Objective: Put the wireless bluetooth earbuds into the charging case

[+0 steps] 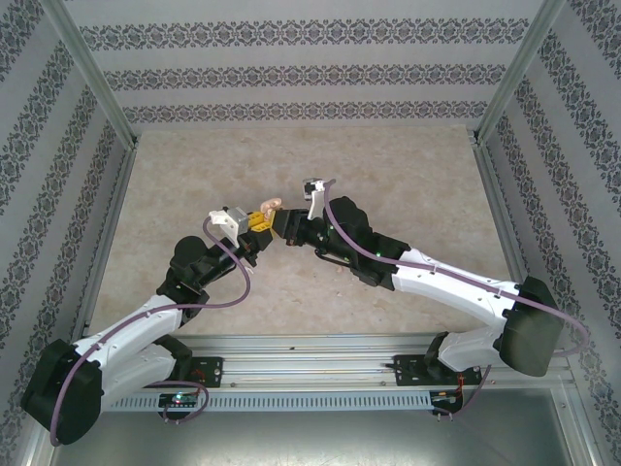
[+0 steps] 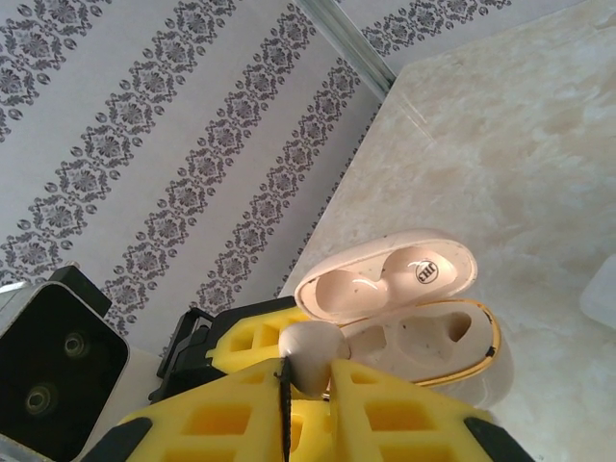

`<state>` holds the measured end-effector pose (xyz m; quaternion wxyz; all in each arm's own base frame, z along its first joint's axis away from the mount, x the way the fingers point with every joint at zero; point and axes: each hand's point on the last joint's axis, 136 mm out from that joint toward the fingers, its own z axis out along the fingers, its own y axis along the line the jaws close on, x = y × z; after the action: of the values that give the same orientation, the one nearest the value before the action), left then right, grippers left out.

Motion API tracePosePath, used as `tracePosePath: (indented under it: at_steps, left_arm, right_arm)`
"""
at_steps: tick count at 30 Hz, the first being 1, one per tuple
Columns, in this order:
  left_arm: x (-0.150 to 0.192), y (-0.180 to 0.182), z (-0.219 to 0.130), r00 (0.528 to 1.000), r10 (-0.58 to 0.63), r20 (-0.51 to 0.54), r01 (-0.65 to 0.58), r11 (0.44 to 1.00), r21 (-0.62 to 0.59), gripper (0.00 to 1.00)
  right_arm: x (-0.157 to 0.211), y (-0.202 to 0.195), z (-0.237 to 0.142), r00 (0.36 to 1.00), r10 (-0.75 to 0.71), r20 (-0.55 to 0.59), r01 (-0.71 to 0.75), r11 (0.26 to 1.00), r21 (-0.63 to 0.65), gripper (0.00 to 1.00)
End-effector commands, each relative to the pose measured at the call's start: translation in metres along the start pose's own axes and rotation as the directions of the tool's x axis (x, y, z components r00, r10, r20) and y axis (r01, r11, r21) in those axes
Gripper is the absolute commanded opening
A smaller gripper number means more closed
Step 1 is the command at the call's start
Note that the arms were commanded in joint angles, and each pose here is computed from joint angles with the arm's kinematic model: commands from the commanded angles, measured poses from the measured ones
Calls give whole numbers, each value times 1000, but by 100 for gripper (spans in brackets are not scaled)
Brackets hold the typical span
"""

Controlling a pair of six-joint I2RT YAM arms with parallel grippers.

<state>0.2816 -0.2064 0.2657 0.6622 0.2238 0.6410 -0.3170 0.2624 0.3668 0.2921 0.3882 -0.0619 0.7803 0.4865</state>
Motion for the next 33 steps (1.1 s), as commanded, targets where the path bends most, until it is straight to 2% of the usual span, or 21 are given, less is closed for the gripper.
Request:
tracePosePath:
  at_steps: [1,22,33]
  left_arm:
    - [-30,-11,-3,993,42,108,-47,998,38,0]
    - [-20,-18,-4,996,24,82,-31,996,86,0]
    - [-19,-21,-6,997,22,80,-30,995,96,0]
  right_arm:
    - [10,-8,-2,998,-36,-58,40,997,66,20]
    - [7,3,4,964,-133,-232,152,986,69,20]
    - [0,-4,-1,965,-118,-236,142,986,86,21]
